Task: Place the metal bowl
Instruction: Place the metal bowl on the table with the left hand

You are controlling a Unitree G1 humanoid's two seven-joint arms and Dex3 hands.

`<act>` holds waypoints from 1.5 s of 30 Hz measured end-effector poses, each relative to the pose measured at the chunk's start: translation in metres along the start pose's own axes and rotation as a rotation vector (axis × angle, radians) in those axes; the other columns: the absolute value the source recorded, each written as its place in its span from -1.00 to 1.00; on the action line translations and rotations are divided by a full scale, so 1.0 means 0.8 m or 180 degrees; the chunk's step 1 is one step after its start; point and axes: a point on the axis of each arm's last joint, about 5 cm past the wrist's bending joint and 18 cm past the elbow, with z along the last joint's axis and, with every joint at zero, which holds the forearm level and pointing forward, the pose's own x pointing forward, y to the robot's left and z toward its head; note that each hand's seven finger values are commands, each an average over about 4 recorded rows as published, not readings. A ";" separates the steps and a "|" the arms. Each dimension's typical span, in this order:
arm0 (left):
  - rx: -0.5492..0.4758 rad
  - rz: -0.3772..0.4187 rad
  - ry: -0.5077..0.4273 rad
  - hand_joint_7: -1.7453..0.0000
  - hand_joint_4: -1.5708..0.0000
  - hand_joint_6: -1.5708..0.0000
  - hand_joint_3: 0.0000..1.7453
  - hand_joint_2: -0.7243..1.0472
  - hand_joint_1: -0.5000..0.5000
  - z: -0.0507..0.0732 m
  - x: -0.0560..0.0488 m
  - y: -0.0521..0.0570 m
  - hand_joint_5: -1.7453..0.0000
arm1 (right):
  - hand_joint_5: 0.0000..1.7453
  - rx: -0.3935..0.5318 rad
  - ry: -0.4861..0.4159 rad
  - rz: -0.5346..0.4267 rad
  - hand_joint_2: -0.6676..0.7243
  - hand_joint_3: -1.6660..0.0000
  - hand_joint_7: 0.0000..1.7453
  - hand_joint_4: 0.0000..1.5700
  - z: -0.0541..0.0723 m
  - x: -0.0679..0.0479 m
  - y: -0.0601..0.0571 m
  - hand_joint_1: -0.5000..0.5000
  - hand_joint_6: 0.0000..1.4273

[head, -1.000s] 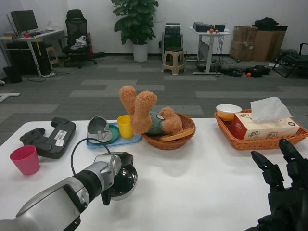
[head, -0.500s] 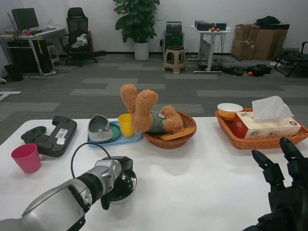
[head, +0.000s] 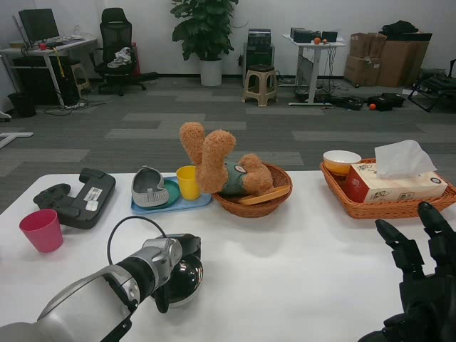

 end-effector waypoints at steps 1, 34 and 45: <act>-0.0022 -0.0003 -0.0002 -0.76 1.00 0.85 -0.10 1.00 -1.00 -0.001 0.000 -0.001 -1.00 | -0.22 0.0000 -0.0001 0.0000 0.93 0.71 -0.36 -0.49 0.000 0.000 0.000 0.50 -1.00; -0.0635 0.0260 -0.0263 0.76 1.00 1.00 0.70 1.00 -1.00 -0.027 -0.015 -0.019 1.00 | -0.22 0.0020 -0.0025 -0.0021 0.91 0.71 -0.36 -0.49 0.000 -0.001 0.000 0.50 -1.00; -0.0705 0.0555 -0.0287 0.68 1.00 1.00 0.50 1.00 -1.00 -0.035 -0.021 -0.023 1.00 | -0.22 0.0022 -0.0031 -0.0025 0.93 0.71 -0.36 -0.49 0.000 -0.002 0.000 0.50 -1.00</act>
